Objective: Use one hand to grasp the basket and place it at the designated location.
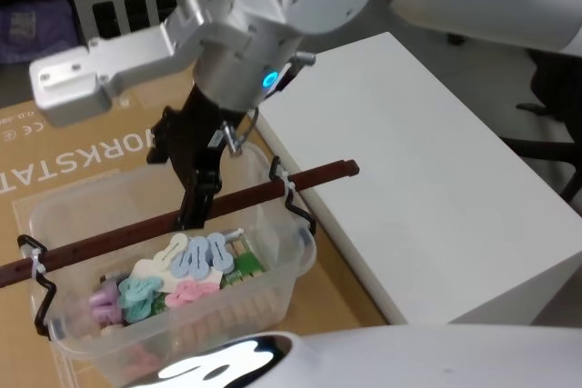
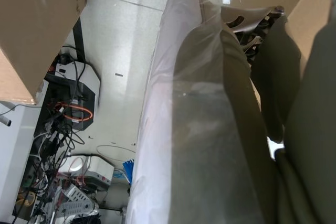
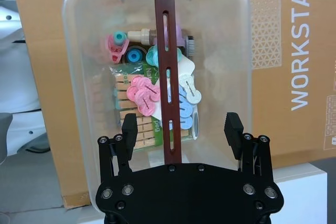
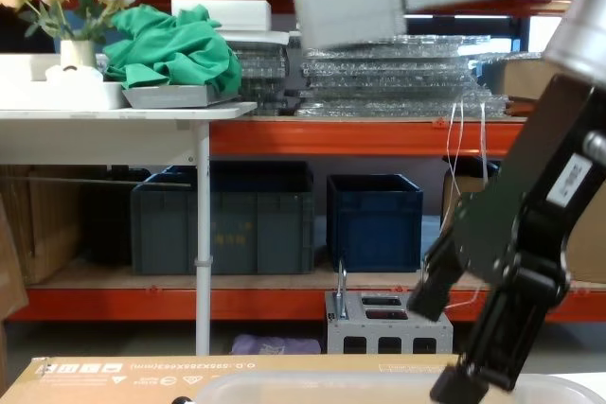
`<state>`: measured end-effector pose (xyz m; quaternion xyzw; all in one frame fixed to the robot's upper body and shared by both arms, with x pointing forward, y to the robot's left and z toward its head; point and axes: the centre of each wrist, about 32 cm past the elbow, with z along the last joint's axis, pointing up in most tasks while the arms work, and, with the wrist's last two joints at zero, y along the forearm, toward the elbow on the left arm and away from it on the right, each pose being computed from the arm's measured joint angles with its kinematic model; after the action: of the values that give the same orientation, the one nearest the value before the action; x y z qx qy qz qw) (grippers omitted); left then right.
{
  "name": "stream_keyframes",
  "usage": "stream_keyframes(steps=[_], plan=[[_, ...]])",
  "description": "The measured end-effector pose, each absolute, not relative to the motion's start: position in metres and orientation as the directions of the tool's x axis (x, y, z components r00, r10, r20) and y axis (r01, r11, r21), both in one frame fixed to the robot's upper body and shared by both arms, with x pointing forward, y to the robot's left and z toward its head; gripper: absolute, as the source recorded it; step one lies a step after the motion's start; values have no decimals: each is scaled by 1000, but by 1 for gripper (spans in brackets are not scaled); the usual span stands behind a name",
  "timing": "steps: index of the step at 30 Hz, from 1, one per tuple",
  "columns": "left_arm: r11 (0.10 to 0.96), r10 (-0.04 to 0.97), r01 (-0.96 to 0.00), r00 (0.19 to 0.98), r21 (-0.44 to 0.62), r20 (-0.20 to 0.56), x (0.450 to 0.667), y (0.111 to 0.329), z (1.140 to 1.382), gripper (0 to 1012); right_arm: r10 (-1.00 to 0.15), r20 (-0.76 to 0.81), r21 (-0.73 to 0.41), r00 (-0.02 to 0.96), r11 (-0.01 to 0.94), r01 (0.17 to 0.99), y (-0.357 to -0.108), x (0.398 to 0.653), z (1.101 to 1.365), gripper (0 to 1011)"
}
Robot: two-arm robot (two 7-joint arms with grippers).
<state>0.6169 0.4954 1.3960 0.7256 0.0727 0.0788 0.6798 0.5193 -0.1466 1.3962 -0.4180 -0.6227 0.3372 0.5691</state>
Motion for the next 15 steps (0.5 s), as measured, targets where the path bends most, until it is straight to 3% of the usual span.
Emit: stream_keyframes(steps=[15], plan=[[-65, 213, -2, 977, 998, 16, 617, 495, 1396, 0, 873, 488, -864, 1, 483, 143, -166, 521, 1421, 1001]])
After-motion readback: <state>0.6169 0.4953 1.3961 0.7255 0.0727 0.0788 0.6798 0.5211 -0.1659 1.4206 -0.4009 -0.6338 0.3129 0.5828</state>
